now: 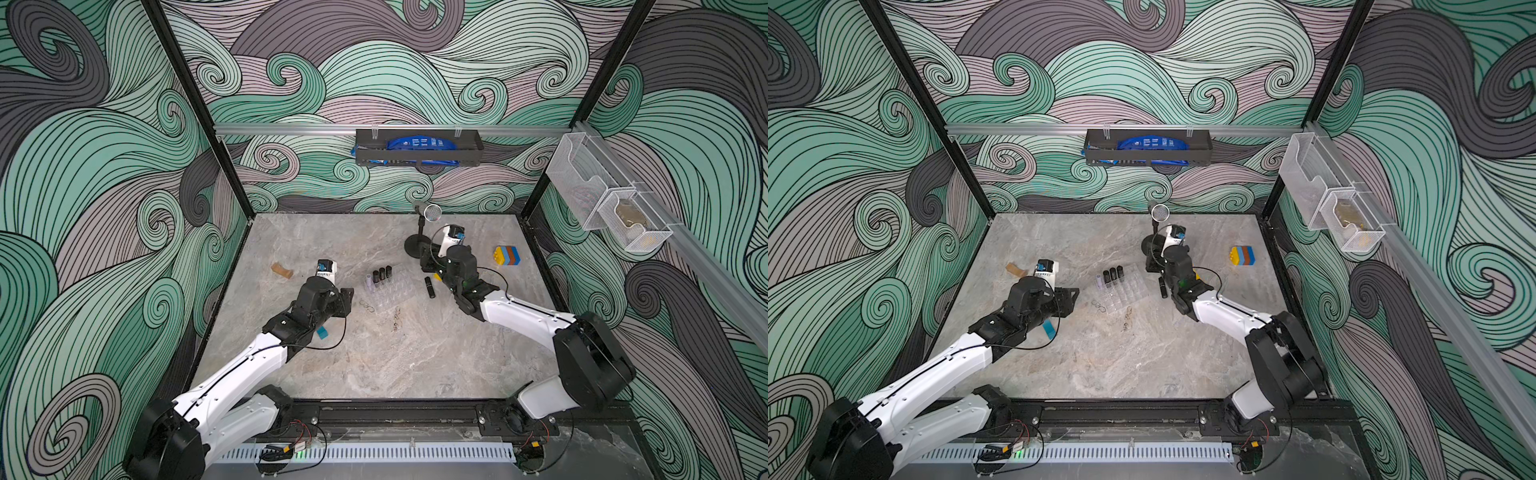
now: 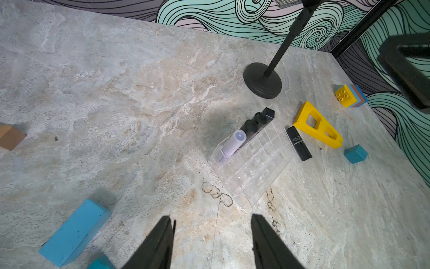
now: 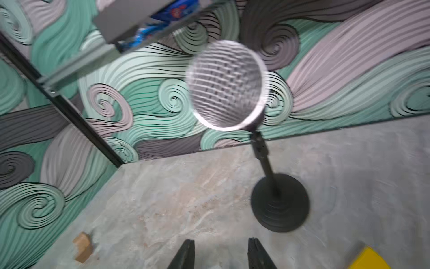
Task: Arrange the lipsticks in the organizer
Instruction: Pick up the lipstick at the center of the board.
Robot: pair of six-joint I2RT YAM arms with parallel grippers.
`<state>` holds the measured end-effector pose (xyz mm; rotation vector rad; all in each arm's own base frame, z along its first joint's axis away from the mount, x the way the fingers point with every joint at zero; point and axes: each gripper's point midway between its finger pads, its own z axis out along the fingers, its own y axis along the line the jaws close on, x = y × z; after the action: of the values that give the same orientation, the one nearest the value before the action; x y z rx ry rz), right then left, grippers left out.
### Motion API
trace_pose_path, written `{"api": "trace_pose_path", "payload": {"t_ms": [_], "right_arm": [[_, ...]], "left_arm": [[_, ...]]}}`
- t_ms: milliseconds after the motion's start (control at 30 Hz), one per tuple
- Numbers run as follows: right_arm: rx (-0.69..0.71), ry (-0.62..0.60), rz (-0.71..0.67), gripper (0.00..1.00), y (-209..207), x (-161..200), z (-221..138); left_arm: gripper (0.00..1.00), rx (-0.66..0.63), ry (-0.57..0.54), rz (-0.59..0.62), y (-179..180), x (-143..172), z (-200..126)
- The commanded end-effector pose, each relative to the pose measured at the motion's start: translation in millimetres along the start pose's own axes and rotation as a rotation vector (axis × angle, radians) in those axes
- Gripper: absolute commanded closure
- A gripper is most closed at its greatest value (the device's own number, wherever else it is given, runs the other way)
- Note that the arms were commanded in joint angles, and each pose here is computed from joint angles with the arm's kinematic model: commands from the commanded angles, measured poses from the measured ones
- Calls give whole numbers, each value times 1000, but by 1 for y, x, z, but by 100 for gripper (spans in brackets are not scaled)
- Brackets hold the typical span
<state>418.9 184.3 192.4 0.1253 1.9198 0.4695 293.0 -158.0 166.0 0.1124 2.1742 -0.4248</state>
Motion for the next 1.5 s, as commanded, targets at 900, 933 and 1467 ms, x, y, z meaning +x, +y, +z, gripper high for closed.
{"api": "trace_pose_path", "payload": {"t_ms": [900,933,1467], "right_arm": [[350,603,-231,66,-83,158,50],[349,604,-235,68,-82,159,50],[-515,335,-16,86,81,85,-87]], "left_arm": [[44,50,18,135,-52,18,10],[44,49,15,136,-52,17,9],[25,512,78,-77,-113,33,-24]]}}
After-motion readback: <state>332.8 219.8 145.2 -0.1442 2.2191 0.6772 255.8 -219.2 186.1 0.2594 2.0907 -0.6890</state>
